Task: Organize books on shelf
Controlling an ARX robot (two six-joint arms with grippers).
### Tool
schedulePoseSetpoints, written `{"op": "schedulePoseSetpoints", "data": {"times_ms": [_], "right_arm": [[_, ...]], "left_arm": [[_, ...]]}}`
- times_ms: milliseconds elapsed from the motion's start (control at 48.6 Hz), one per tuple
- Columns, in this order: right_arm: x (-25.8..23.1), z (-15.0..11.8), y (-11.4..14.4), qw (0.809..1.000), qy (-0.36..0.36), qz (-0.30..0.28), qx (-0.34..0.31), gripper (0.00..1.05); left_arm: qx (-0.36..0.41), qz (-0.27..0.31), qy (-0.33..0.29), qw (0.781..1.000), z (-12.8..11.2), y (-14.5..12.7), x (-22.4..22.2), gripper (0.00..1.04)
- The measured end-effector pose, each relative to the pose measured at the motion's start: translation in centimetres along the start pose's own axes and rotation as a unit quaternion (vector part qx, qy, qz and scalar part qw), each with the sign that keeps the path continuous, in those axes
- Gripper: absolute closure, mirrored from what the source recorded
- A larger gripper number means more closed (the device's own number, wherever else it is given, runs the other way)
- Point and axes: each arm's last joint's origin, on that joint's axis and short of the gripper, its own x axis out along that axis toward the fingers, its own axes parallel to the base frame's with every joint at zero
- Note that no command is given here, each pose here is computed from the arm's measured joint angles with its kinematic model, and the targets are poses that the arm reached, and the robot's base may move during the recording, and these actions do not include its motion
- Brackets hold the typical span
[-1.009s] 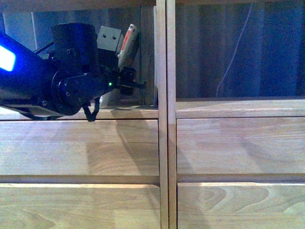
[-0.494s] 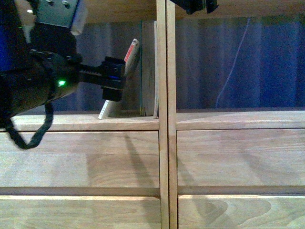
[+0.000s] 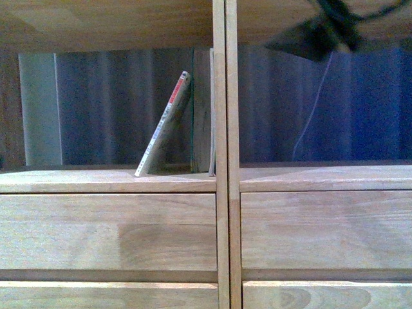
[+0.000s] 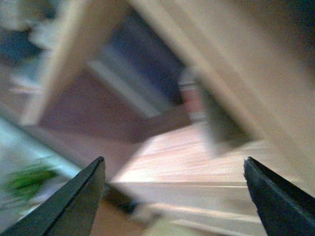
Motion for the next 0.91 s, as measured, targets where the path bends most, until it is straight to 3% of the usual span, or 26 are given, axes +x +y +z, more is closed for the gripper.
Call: {"op": "schedulePoseSetpoints", "data": {"times_ms": [82,165,206,268,371,432,638,906], "right_arm": [[-2.1,-0.7,-1.9,0.987,-0.054,-0.105,-0.107,0.31],[-5.7,-1.8,-4.9,0.949,-0.080,-0.174,-0.250,0.47],[-7.4,-2.7,-6.5,0.936,-0.080,-0.187,-0.286,0.56],[-8.7,-3.7,-8.0,0.929,-0.074,-0.195,-0.305,0.64],[-11.5,-7.2,-11.9,0.919,-0.041,-0.198,-0.338,0.87],[-13.1,-8.7,-13.5,0.917,-0.033,-0.200,-0.343,1.01],[-17.2,-11.7,-16.8,0.914,-0.031,-0.204,-0.349,1.02],[-19.7,-13.7,-18.5,0.914,-0.028,-0.206,-0.349,1.02]], "left_arm": [[-0.007,0.005,0.022,1.000,-1.7,0.7,-0.9,0.46],[-0.016,0.007,0.034,0.999,-3.6,1.6,-2.0,0.62],[-0.019,0.004,0.034,0.999,-4.3,1.9,-2.5,0.71],[-0.020,0.003,0.034,0.999,-4.9,2.2,-3.0,0.79],[-0.022,0.005,0.034,0.999,-6.4,2.9,-4.2,1.02],[-0.024,0.008,0.035,0.999,-7.2,3.3,-4.9,1.02],[-0.025,-0.004,0.031,0.999,-9.0,4.4,-6.6,1.02],[-0.025,0.007,0.031,0.999,-10.0,4.9,-7.7,1.02]]}}
